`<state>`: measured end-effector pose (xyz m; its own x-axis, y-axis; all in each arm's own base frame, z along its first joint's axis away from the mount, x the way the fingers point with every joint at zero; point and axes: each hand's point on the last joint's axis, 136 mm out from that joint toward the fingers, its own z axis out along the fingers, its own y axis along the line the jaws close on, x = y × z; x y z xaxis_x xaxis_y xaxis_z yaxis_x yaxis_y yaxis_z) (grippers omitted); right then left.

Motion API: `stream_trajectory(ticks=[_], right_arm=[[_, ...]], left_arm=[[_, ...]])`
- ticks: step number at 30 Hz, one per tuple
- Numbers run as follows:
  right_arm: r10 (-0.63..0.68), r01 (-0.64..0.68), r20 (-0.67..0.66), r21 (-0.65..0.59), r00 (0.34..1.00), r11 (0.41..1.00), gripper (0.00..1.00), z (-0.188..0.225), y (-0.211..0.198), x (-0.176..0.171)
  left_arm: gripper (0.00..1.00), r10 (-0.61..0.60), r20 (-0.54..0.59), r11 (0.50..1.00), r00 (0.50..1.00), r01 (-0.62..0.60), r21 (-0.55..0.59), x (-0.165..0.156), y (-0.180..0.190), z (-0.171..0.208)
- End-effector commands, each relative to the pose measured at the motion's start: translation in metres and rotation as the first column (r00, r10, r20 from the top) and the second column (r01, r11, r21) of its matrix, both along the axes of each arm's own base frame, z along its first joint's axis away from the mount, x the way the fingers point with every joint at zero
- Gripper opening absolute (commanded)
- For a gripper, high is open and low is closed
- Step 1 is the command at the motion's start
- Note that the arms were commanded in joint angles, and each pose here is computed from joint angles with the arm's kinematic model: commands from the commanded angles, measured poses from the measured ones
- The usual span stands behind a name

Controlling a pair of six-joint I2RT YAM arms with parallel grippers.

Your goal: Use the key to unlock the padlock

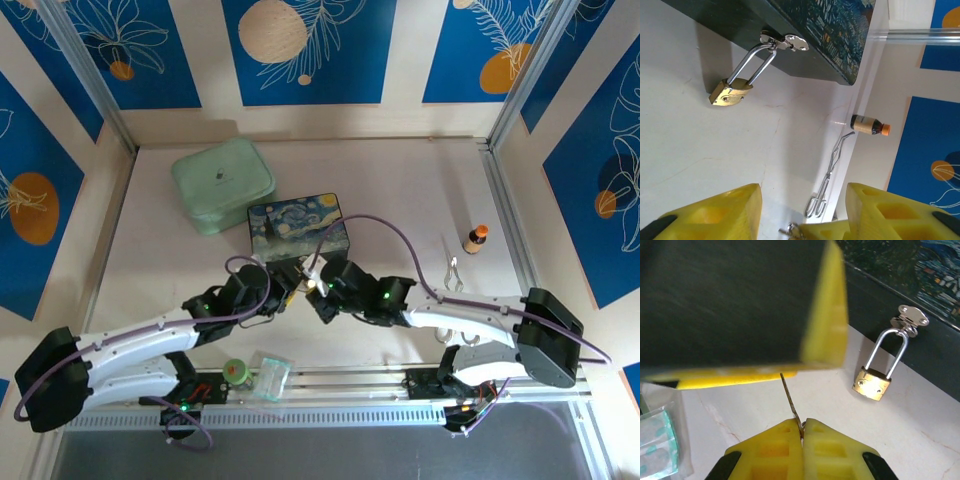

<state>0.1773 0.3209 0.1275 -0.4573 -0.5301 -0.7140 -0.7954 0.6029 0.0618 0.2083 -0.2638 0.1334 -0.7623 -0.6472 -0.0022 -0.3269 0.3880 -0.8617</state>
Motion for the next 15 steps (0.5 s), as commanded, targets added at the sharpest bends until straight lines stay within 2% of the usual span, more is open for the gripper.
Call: stream_trajectory(ticks=[1, 3, 7, 10, 13, 14, 15], right_arm=[[0.000, 0.003, 0.100, -0.030, 0.995, 1.000, 0.02, 0.012, 0.009, 0.008], [-0.004, 0.009, 0.118, -0.042, 0.993, 0.999, 0.02, 0.011, 0.011, 0.009], [0.012, 0.002, 0.149, -0.095, 0.989, 0.995, 0.02, 0.003, 0.016, 0.008], [0.034, -0.010, 0.177, -0.132, 0.984, 0.991, 0.02, -0.002, 0.021, 0.005], [0.030, 0.000, 0.188, -0.155, 0.982, 0.988, 0.03, -0.007, 0.023, 0.006], [0.024, 0.003, 0.183, -0.147, 0.983, 0.989, 0.03, -0.007, 0.024, 0.007], [0.020, 0.002, 0.163, -0.135, 0.986, 0.991, 0.08, -0.008, 0.024, 0.006]], left_arm=[[0.42, 0.026, -0.041, 0.999, 0.999, -0.028, -0.033, 0.001, -0.002, -0.003], [0.38, 0.034, -0.063, 0.999, 0.997, -0.036, -0.036, 0.000, -0.002, -0.007], [0.20, 0.054, -0.095, 0.998, 0.994, -0.056, -0.024, -0.002, 0.003, -0.016], [0.13, 0.065, -0.114, 0.998, 0.991, -0.066, -0.005, -0.004, 0.007, -0.023], [0.00, 0.061, -0.128, 0.998, 0.990, -0.060, 0.015, -0.006, 0.007, -0.027], [0.00, 0.058, -0.130, 0.998, 0.990, -0.055, 0.021, -0.006, 0.007, -0.028], [0.00, 0.054, -0.125, 0.998, 0.991, -0.052, 0.024, -0.006, 0.007, -0.028]])
